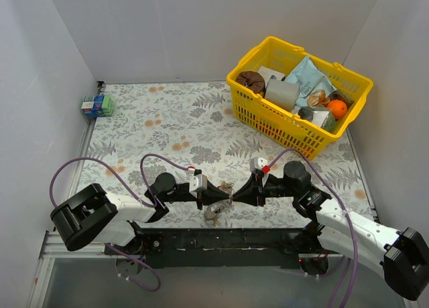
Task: Put the keys on the keyring
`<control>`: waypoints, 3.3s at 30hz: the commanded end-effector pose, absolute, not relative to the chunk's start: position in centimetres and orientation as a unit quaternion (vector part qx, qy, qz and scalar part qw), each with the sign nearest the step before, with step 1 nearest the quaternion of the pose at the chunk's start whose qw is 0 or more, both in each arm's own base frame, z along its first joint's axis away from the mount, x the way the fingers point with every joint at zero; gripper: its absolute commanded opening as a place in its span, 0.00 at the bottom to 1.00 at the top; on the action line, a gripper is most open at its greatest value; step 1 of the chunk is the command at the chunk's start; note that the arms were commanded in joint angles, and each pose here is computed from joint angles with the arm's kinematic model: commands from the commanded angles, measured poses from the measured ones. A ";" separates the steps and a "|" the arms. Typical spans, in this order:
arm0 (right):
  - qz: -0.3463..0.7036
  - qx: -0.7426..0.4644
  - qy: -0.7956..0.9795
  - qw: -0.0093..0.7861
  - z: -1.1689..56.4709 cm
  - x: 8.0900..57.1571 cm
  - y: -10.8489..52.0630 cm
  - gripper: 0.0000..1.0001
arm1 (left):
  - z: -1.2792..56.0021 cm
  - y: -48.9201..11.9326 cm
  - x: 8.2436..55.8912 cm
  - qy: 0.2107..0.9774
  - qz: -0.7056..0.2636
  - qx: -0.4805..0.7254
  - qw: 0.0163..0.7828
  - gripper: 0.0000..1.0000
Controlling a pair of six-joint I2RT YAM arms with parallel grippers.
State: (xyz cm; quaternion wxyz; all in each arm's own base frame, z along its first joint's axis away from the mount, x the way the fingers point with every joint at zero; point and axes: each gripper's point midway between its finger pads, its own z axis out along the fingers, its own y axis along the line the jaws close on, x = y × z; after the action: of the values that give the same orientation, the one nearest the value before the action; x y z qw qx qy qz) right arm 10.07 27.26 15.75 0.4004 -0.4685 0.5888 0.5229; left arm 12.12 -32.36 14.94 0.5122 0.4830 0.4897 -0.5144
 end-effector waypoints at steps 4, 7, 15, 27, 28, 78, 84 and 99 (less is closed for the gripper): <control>0.512 -0.474 0.583 0.416 16.1 10.7 27.5 0.20 | 17.3 -32.8 12.1 0.457 -0.517 0.488 0.535 0.00; 0.510 -0.474 0.586 0.415 15.7 10.7 27.4 0.21 | 17.3 -32.7 12.0 0.455 -0.517 0.489 0.535 0.00; 0.502 -0.469 0.592 0.421 15.4 11.0 27.2 0.35 | 17.4 -32.7 12.0 0.454 -0.518 0.490 0.534 0.00; 0.491 -0.462 0.595 0.438 15.8 11.5 27.1 0.57 | 17.4 -32.7 11.9 0.454 -0.520 0.491 0.532 0.00; 0.491 -0.463 0.594 0.438 15.8 11.5 27.1 0.56 | 17.5 -32.7 11.9 0.452 -0.521 0.491 0.532 0.00; 0.511 -0.469 0.607 0.388 12.8 10.2 27.1 0.01 | 19.1 -32.8 11.7 0.434 -0.528 0.487 0.543 0.00; 0.516 -0.467 0.604 0.389 13.0 10.4 27.4 0.01 | 19.2 -32.8 11.5 0.431 -0.531 0.489 0.541 0.00; 0.514 -0.454 0.610 0.398 13.3 11.3 27.9 0.03 | 19.3 -32.6 11.2 0.429 -0.536 0.488 0.539 0.00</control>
State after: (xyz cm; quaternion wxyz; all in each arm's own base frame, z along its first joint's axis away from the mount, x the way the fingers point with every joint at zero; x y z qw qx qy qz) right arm 10.75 27.63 12.52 0.3781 -0.4578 0.6161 0.5175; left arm 11.40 -32.28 15.75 0.5047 0.4884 0.4792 -0.5264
